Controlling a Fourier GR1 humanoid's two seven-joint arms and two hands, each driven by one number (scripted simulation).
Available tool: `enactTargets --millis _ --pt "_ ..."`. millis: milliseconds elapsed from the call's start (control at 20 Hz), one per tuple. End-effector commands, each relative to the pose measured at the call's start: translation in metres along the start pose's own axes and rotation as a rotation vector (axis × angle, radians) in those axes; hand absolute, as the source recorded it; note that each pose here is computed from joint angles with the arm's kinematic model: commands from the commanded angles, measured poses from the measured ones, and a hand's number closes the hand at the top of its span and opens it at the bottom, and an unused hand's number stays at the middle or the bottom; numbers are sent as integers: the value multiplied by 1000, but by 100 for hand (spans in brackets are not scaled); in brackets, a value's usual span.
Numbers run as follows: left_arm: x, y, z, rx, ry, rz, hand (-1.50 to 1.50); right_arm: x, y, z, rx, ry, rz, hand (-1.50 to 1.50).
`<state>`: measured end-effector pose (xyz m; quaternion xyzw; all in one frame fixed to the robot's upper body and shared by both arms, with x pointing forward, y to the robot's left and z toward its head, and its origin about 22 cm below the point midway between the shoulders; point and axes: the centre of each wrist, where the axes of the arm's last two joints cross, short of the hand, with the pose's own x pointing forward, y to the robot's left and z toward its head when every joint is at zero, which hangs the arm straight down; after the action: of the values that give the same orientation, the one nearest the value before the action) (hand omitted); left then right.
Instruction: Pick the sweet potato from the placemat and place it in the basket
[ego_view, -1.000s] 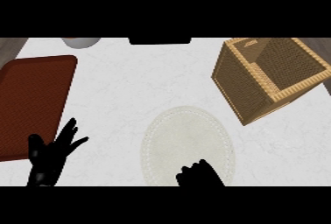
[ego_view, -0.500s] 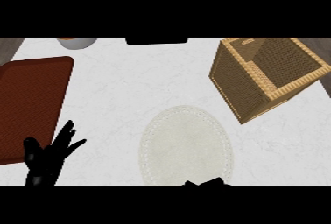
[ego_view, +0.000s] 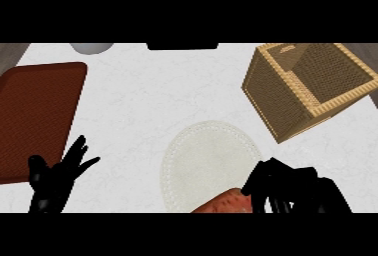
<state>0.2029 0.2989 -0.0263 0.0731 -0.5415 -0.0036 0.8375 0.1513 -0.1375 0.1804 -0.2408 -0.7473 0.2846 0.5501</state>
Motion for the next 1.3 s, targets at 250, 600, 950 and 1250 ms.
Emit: enactTargets --millis 250,600,950,1250 --pt "-17 -1 -4 5 137 -27 0 20 -76 -18 -140 7 -93 150" --pt "-27 -2 -3 -11 124 -16 0 -1 -133 -81 -143 82 -106 150" --pt "-21 -4 -4 -22 119 -34 0 -35 -153 -126 -114 117 -29 150" --pt "-32 -8 -6 -30 138 -31 0 -65 -138 -161 -104 162 -100 150"
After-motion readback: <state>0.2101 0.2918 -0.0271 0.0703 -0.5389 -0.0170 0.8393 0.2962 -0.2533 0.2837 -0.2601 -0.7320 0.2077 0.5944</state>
